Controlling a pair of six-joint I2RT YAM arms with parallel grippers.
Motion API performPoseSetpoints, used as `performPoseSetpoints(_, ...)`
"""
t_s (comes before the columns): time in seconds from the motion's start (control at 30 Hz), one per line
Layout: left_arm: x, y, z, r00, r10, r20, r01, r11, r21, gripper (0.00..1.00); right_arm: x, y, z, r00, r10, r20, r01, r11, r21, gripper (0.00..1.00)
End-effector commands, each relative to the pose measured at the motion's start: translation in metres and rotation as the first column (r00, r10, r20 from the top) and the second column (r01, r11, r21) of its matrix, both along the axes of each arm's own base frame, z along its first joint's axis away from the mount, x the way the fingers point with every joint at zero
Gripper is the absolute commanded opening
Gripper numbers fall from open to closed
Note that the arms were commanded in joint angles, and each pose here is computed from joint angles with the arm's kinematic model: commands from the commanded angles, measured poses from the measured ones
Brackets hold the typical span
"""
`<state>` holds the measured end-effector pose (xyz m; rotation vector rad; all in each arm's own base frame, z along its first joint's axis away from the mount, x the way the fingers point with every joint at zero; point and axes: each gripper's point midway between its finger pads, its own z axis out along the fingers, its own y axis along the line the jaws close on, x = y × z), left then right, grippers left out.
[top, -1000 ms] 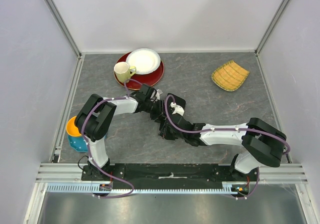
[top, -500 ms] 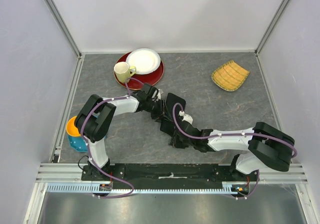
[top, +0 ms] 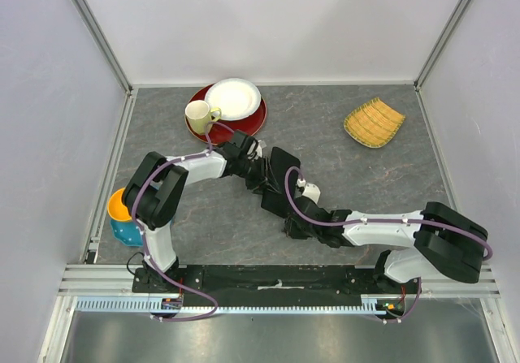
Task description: Sort the hair-cutting tools
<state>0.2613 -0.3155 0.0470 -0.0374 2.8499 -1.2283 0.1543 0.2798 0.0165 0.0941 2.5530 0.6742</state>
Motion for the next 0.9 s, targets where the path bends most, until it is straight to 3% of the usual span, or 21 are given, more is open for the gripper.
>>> performPoseSetpoints(0.0,0.041,0.019,0.018,0.996,0.062,0.066,-0.063,0.998,0.021,0.02,0.011,-0.039,-0.003,0.996,0.042,0.078,-0.024,0.977,-0.212,0.0)
performPoseSetpoints(0.17,0.057,0.024,0.063,0.995,0.021,0.102,-0.012,0.996,-0.087,0.02,0.032,-0.04,0.02,0.985,0.073,0.159,-0.032,0.969,-0.246,0.0)
performPoseSetpoints(0.4,0.042,0.019,0.109,0.981,-0.112,0.158,0.148,0.961,-0.233,0.02,0.069,-0.034,0.065,0.939,0.156,0.306,-0.064,0.955,-0.289,0.0)
performPoseSetpoints(0.53,0.045,0.028,0.121,0.981,-0.093,0.172,0.137,0.955,-0.262,0.02,0.085,-0.034,0.083,0.917,0.192,0.349,-0.089,0.953,-0.289,0.0)
performPoseSetpoints(0.67,0.055,0.031,0.143,0.972,-0.076,0.222,0.147,0.934,-0.325,0.02,0.093,-0.041,0.093,0.909,0.187,0.373,-0.081,0.956,-0.281,0.0)
performPoseSetpoints(0.87,0.039,0.029,0.166,0.941,-0.166,0.296,0.281,0.87,-0.405,0.02,0.111,-0.042,0.107,0.88,0.191,0.434,-0.071,0.959,-0.276,0.0)
